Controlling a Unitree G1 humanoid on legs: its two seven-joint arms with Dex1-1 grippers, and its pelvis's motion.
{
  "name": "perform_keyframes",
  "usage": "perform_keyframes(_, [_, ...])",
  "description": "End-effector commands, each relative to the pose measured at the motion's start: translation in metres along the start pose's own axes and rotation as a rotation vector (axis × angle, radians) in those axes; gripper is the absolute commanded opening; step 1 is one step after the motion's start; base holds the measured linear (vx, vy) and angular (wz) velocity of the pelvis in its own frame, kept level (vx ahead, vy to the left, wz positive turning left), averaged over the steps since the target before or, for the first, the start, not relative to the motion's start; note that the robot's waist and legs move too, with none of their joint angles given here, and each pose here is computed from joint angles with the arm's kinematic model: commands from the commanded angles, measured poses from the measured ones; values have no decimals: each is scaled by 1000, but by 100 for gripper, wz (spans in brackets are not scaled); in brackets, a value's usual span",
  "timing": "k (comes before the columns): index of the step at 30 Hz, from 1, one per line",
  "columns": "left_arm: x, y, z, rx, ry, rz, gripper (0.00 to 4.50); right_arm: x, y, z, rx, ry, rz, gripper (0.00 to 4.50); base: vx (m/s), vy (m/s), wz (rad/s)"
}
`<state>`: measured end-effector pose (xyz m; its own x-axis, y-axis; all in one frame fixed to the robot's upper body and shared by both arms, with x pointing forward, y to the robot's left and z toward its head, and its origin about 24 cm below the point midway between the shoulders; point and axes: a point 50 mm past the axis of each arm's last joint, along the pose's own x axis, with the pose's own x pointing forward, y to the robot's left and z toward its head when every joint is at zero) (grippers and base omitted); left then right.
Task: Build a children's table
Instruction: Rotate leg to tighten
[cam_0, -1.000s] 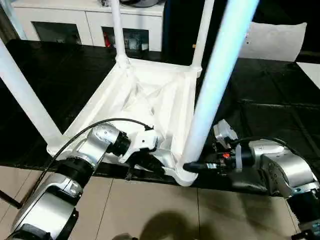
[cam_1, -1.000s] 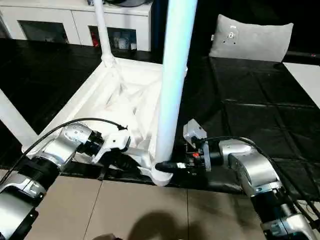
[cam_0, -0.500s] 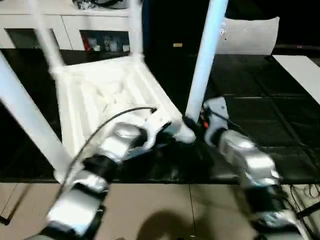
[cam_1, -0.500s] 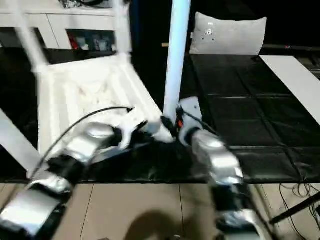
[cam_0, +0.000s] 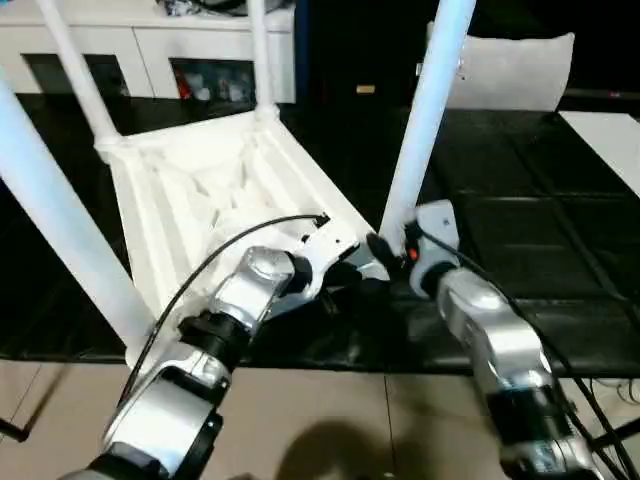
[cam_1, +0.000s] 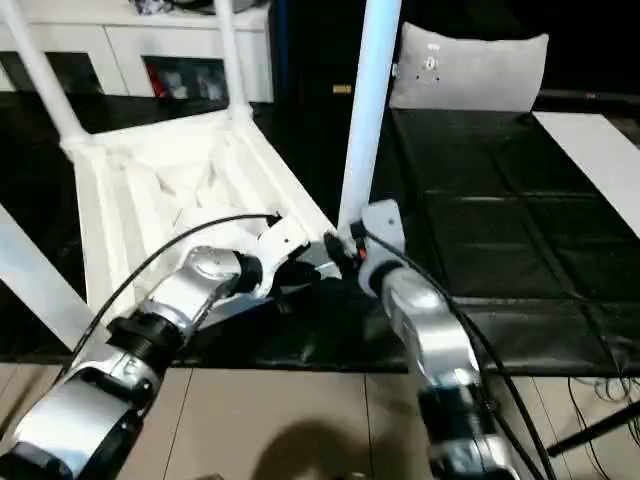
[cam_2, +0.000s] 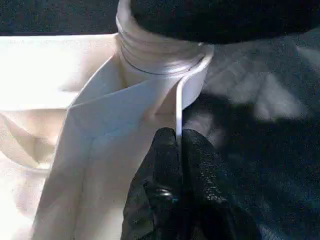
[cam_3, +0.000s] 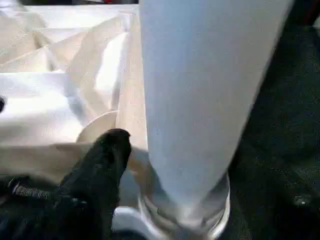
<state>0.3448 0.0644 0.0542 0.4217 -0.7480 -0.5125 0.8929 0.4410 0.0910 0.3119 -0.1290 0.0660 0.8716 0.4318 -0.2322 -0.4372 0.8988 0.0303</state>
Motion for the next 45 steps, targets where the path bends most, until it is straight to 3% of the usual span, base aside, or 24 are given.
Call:
perform_keyframes(1, [-4, 0, 10, 73, -63, -35, 0, -5, 1, 2, 10, -12, 62, 363, 0, 0, 0])
perform_keyframes(6, [-15, -8, -6, 181, -42, -225, 0, -34, -22, 1, -117, 8, 209, 405, 0, 0, 0])
perform_keyframes(13, [-27, -11, -16, 273, 0, -412, 0, -62, -33, 4, -211, 28, 469, 405, 0, 0, 0])
perform_keyframes(17, [-36, -12, -20, 357, 52, -534, 0, -71, -35, 9, -203, 52, 666, 405, 0, 0, 0])
perform_keyframes(18, [-38, -12, -19, 382, 61, -567, 0, -73, -35, 9, -199, 68, 724, 379, 0, 0, 0])
perform_keyframes(23, [-42, -15, -17, 428, 73, -643, 0, -71, -34, 9, -203, 99, 821, 365, 0, 0, 0])
perform_keyframes(24, [-42, -16, -17, 439, 76, -660, 0, -69, -33, 9, -204, 107, 844, 339, 0, 0, 0])
perform_keyframes(27, [-42, -18, -16, 461, 80, -689, 0, -63, -30, 9, -204, 112, 880, 327, 0, 0, 0])
perform_keyframes(34, [-41, -20, -17, 481, 86, -717, 0, -53, -21, 6, -206, 142, 992, 251, 0, 0, 0])
perform_keyframes(45, [-44, -18, -19, 485, 95, -710, 0, -44, -18, 3, -216, 148, 1016, 190, 0, 0, 0])
